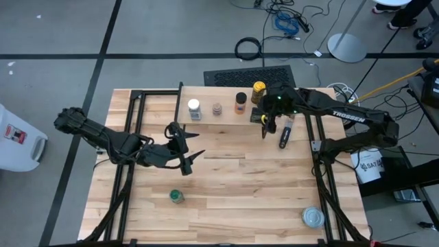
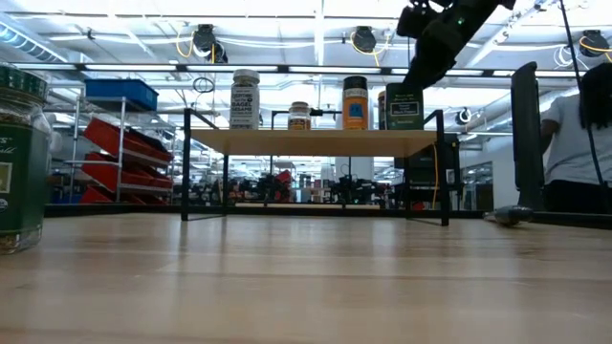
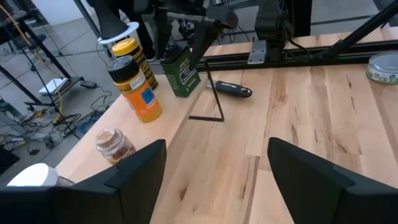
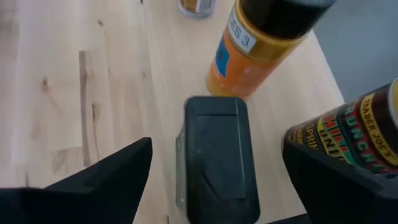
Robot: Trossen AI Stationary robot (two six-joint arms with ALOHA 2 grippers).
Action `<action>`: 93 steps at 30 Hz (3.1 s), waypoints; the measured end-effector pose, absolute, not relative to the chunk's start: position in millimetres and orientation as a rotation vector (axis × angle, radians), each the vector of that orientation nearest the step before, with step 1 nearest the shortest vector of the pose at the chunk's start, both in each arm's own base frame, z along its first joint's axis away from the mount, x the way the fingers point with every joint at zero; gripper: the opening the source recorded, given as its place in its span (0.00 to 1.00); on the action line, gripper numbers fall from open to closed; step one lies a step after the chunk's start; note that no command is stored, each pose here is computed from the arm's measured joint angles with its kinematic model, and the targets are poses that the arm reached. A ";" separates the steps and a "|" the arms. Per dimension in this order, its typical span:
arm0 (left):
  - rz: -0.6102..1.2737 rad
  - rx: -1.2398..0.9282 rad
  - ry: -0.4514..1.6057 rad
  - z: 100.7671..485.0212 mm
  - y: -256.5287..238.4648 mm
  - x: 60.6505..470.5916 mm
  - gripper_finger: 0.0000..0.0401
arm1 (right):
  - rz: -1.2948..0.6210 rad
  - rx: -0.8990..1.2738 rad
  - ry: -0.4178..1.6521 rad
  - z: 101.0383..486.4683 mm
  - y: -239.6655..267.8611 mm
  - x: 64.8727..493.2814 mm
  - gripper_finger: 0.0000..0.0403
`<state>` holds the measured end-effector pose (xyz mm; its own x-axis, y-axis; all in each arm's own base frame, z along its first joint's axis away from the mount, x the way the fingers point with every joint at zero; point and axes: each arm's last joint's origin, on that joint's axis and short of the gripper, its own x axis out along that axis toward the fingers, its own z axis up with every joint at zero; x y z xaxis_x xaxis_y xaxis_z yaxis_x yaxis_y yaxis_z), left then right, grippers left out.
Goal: Shelf spices
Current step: Remove the rectangular black seasoning bottle from the shelf
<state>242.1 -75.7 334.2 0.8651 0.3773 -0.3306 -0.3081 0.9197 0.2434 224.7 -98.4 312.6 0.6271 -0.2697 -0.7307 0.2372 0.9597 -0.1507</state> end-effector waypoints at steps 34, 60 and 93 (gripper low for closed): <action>0.358 0.180 0.351 337.5 -76.3 243.5 0.72 | -0.311 0.065 0.874 308.2 -98.2 223.3 0.30; 0.146 -0.050 0.218 347.4 -75.3 259.6 0.72 | 0.120 0.157 0.631 329.7 -3.6 251.3 0.32; 0.116 -0.026 0.334 272.9 -92.5 330.9 0.93 | 0.166 0.086 0.697 276.1 57.4 310.8 0.32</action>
<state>330.9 -92.5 272.9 0.9381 0.1089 -0.3289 -0.1174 0.9931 -0.0060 310.8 57.4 276.1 0.7542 0.1802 -0.6315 -0.1228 0.9833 0.1340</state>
